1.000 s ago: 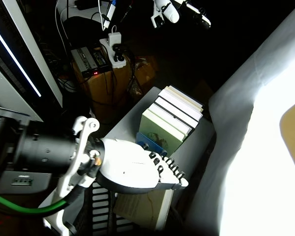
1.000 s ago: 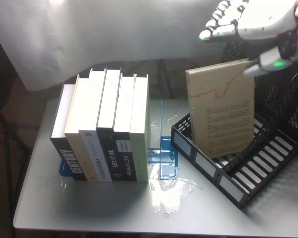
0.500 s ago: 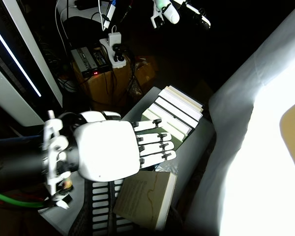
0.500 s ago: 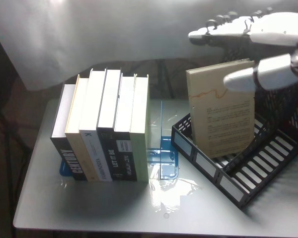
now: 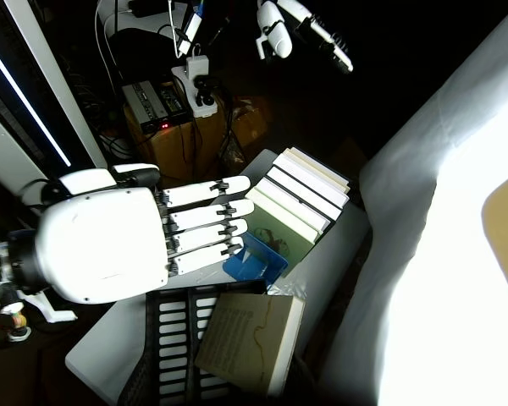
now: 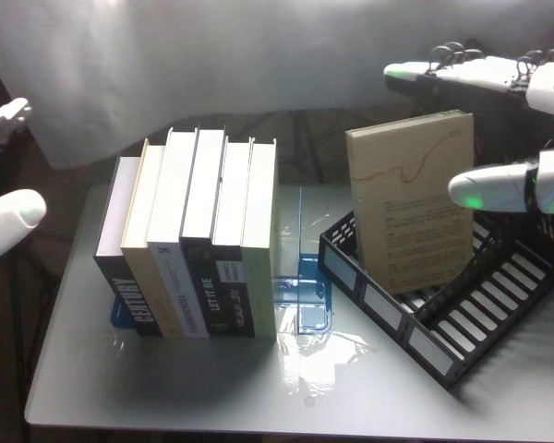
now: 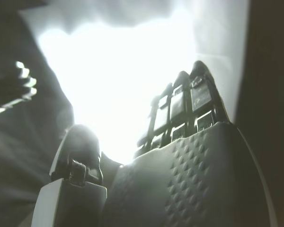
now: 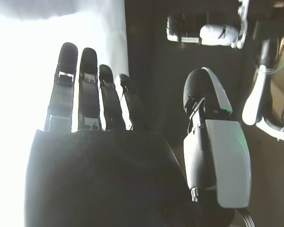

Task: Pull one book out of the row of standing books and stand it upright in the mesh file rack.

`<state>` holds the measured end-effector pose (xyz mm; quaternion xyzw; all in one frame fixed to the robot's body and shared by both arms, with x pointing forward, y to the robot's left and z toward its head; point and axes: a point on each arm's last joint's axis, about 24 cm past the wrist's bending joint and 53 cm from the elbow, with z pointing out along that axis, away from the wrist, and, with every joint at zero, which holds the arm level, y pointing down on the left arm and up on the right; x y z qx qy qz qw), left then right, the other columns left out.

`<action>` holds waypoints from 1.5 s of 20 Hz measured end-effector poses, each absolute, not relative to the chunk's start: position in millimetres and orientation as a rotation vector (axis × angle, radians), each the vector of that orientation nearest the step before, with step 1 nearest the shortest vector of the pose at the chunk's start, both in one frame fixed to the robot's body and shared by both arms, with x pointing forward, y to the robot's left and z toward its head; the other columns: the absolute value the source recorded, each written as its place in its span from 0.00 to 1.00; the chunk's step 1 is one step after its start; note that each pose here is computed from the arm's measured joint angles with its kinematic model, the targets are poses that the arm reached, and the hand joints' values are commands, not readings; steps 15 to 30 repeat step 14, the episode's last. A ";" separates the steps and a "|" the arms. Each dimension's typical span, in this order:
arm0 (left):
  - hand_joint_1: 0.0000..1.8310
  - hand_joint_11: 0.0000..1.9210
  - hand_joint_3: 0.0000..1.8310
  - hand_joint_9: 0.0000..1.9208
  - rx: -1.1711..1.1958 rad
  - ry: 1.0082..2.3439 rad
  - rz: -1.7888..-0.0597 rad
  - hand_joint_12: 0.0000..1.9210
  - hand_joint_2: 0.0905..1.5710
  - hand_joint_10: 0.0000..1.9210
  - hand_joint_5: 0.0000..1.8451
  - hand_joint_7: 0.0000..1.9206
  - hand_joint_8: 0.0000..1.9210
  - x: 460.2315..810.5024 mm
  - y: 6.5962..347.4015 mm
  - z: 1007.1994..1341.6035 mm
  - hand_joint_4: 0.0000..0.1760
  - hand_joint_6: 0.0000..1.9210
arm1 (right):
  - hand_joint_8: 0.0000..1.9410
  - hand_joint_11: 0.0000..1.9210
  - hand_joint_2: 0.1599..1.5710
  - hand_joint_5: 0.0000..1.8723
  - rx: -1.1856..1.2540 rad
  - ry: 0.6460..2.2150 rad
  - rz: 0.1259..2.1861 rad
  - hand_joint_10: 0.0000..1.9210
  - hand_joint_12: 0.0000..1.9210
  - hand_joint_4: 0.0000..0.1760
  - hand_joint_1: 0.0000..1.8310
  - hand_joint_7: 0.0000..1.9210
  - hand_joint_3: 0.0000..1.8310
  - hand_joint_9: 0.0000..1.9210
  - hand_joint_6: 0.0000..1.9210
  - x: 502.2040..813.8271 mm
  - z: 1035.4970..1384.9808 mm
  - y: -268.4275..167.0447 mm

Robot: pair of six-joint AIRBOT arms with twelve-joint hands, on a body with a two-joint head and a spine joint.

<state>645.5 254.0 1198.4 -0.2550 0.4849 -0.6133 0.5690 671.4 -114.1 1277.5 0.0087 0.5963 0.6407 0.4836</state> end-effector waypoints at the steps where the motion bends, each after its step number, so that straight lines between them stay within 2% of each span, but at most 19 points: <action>1: 0.04 0.00 0.00 0.00 -0.593 1.134 -1.454 0.00 0.88 0.00 0.00 0.00 0.00 647.1 249.5 1200.2 0.25 0.00 | 0.00 0.00 0.77 0.00 0.034 1.445 1.562 0.05 0.28 0.28 0.20 0.00 0.00 0.05 0.00 668.9 1275.9 -117.8; 2: 0.04 0.00 0.00 0.00 -0.583 1.135 -1.463 0.00 0.87 0.00 0.00 0.00 0.00 648.9 245.0 1201.1 0.34 0.00 | 0.00 0.00 0.76 0.00 0.048 1.436 1.563 0.03 0.18 0.33 0.19 0.00 0.00 0.06 0.00 667.1 1274.9 -122.0; 3: 0.07 0.00 0.00 0.00 -0.560 1.163 -1.479 0.00 0.88 0.00 0.00 0.00 0.00 649.0 234.7 1200.5 0.37 0.00 | 0.00 0.00 0.76 0.00 0.061 1.421 1.563 0.01 0.05 0.17 0.16 0.00 0.00 0.03 0.00 664.1 1273.5 -126.3; 4: 0.09 0.00 0.00 0.00 -0.547 1.172 -1.489 0.00 0.88 0.00 0.00 0.00 0.00 648.7 229.8 1201.5 0.34 0.00 | 0.00 0.00 0.76 0.00 0.074 1.418 1.565 0.00 0.01 0.13 0.16 0.00 0.00 0.00 0.00 663.7 1271.5 -128.8; 5: 0.10 0.00 0.00 0.00 -0.525 1.177 -1.506 0.00 0.89 0.00 0.00 0.00 0.00 648.1 222.4 1205.0 0.29 0.00 | 0.00 0.00 0.76 0.00 0.093 1.415 1.567 0.00 0.00 0.17 0.15 0.00 0.00 0.00 0.00 663.2 1268.6 -130.8; 6: 0.08 0.00 0.00 0.00 -0.512 1.177 -1.515 0.00 0.88 0.00 0.00 0.00 0.00 647.4 219.2 1207.2 0.21 0.00 | 0.00 0.00 0.76 0.00 0.102 1.415 1.571 0.00 0.00 0.16 0.14 0.00 0.00 0.00 0.00 662.3 1266.3 -131.1; 8: 0.03 0.00 0.00 0.00 -0.507 1.178 -1.520 0.00 0.87 0.00 0.00 0.00 0.00 647.9 216.8 1208.7 0.22 0.00 | 0.00 0.00 0.75 0.00 0.113 1.408 1.583 0.00 0.00 0.14 0.13 0.00 0.00 0.00 0.00 658.5 1262.8 -131.3; 9: 0.04 0.00 0.00 0.00 -0.507 1.179 -1.519 0.00 0.85 0.00 0.00 0.00 0.00 648.0 216.7 1208.4 0.42 0.00 | 0.00 0.00 0.75 0.00 0.118 1.402 1.582 0.00 0.00 0.16 0.13 0.00 0.00 0.00 0.00 658.4 1263.5 -131.3; 10: 0.04 0.00 0.00 0.00 -0.507 1.186 -1.518 0.00 0.84 0.00 0.00 0.00 0.00 648.1 215.7 1207.1 0.47 0.00 | 0.00 0.00 0.75 0.00 0.142 1.390 1.592 0.00 0.00 0.18 0.13 0.00 0.00 0.00 0.00 657.3 1263.1 -132.7; 11: 0.05 0.00 0.00 0.00 -0.508 1.189 -1.521 0.00 0.81 0.00 0.00 0.00 0.00 647.9 214.4 1206.0 0.46 0.00 | 0.00 0.00 0.74 0.00 0.152 1.389 1.597 0.00 0.00 0.23 0.14 0.00 0.00 0.00 0.00 655.4 1261.1 -133.7; 12: 0.05 0.00 0.00 0.00 -0.511 1.194 -1.523 0.00 0.78 0.00 0.00 0.00 0.00 647.9 213.0 1204.4 0.51 0.00 | 0.00 0.00 0.75 0.00 0.150 1.389 1.593 0.00 0.00 0.19 0.14 0.00 0.00 0.00 0.00 653.2 1259.2 -133.5; 13: 0.05 0.00 0.00 0.00 -0.513 1.200 -1.523 0.00 0.76 0.00 0.00 0.00 0.00 647.6 211.8 1203.1 0.52 0.00 | 0.00 0.00 0.74 0.00 0.144 1.388 1.586 0.00 0.00 0.24 0.14 0.00 0.00 0.00 0.00 652.6 1258.3 -133.4; 14: 0.07 0.00 0.00 0.00 -0.508 1.204 -1.525 0.00 0.77 0.00 0.00 0.00 0.00 647.2 210.4 1202.8 0.52 0.00 | 0.00 0.00 0.74 0.00 0.155 1.384 1.587 0.00 0.00 0.27 0.15 0.00 0.00 0.00 0.00 652.4 1258.3 -133.7; 30: 0.07 0.00 0.00 0.00 -0.508 1.204 -1.525 0.00 0.77 0.00 0.00 0.00 0.00 647.2 210.4 1202.8 0.52 0.00 | 0.00 0.00 0.74 0.00 0.155 1.384 1.587 0.00 0.00 0.27 0.15 0.00 0.00 0.00 0.00 652.4 1258.3 -133.7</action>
